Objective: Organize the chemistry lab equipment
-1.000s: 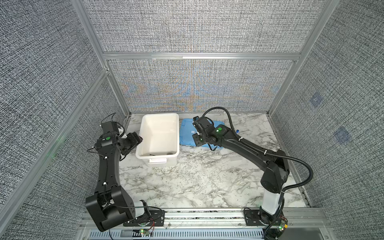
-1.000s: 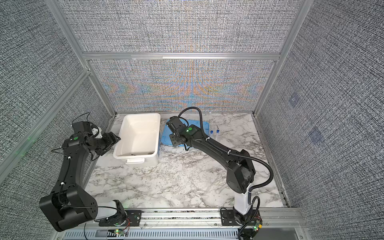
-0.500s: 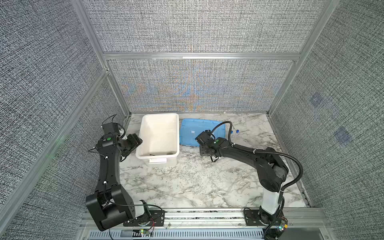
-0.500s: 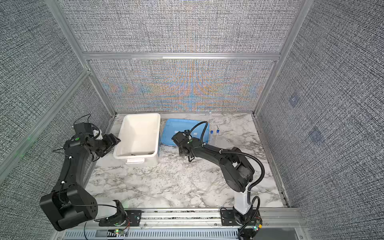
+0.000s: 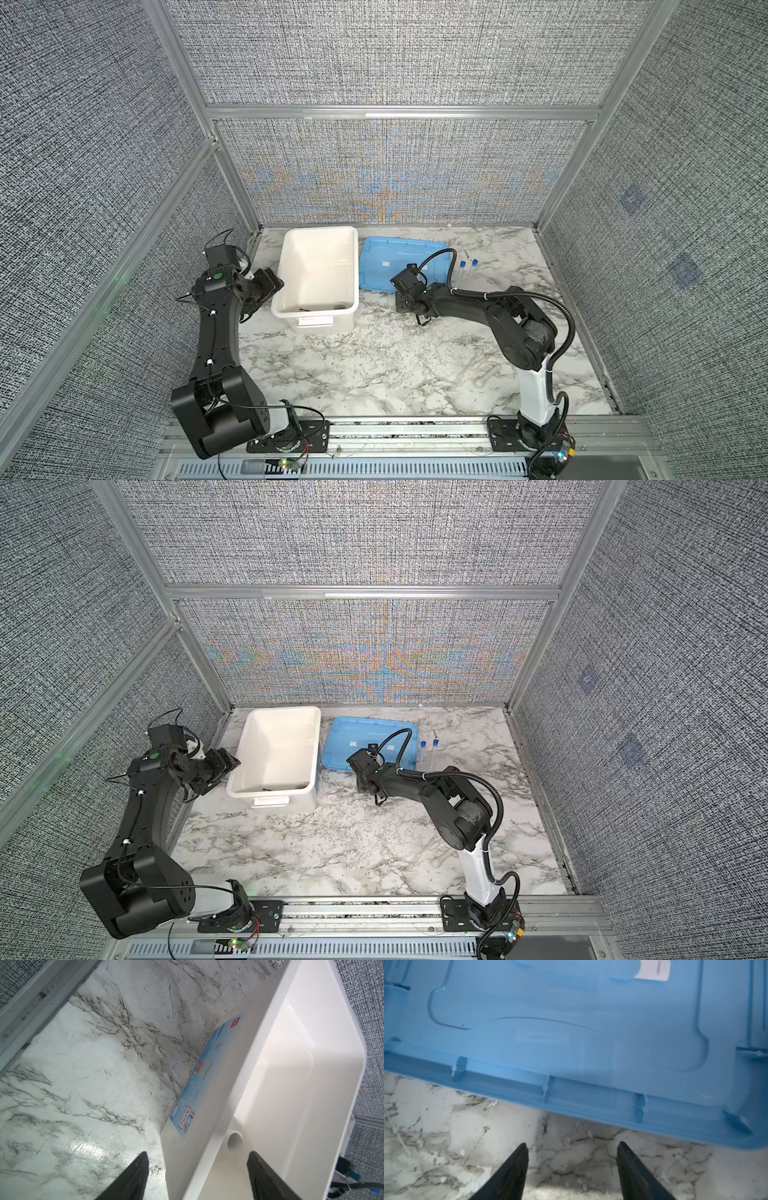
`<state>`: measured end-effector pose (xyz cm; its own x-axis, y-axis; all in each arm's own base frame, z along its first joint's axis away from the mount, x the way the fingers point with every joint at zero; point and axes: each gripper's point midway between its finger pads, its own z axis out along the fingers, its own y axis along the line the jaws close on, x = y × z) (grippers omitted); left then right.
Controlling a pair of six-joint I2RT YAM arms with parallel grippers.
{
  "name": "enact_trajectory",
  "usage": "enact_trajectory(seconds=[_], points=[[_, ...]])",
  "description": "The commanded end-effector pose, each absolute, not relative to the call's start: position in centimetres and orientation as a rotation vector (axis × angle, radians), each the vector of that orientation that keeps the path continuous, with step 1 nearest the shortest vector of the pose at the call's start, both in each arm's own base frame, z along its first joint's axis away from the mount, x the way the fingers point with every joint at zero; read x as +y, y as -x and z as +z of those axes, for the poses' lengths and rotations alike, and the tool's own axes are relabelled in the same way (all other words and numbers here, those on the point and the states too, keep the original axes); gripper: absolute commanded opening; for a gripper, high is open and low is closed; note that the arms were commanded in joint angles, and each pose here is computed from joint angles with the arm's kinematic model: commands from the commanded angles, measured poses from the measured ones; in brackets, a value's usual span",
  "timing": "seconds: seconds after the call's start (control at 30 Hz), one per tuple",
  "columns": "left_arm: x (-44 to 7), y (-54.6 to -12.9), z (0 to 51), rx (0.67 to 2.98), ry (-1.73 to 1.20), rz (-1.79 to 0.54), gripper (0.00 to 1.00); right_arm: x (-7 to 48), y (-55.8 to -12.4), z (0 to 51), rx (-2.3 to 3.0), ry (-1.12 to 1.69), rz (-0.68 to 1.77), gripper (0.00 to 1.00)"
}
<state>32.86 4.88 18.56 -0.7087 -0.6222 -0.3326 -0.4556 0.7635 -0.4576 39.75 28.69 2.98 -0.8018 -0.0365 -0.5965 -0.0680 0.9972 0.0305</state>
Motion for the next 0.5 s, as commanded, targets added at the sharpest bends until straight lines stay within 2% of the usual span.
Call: enact_trajectory(seconds=[0.0,0.27,0.47], points=[[4.9,-32.8,18.7,2.48,0.802,-0.468,0.77,28.6,-41.3,2.9,2.443,0.072,0.023,0.67],[5.1,-32.3,19.1,2.478,0.801,-0.435,0.76,29.5,-43.5,2.2,2.419,0.138,0.036,0.67],[4.9,-32.4,19.3,2.473,0.785,-0.45,0.73,29.4,-44.6,3.1,2.406,0.164,0.021,0.67]])
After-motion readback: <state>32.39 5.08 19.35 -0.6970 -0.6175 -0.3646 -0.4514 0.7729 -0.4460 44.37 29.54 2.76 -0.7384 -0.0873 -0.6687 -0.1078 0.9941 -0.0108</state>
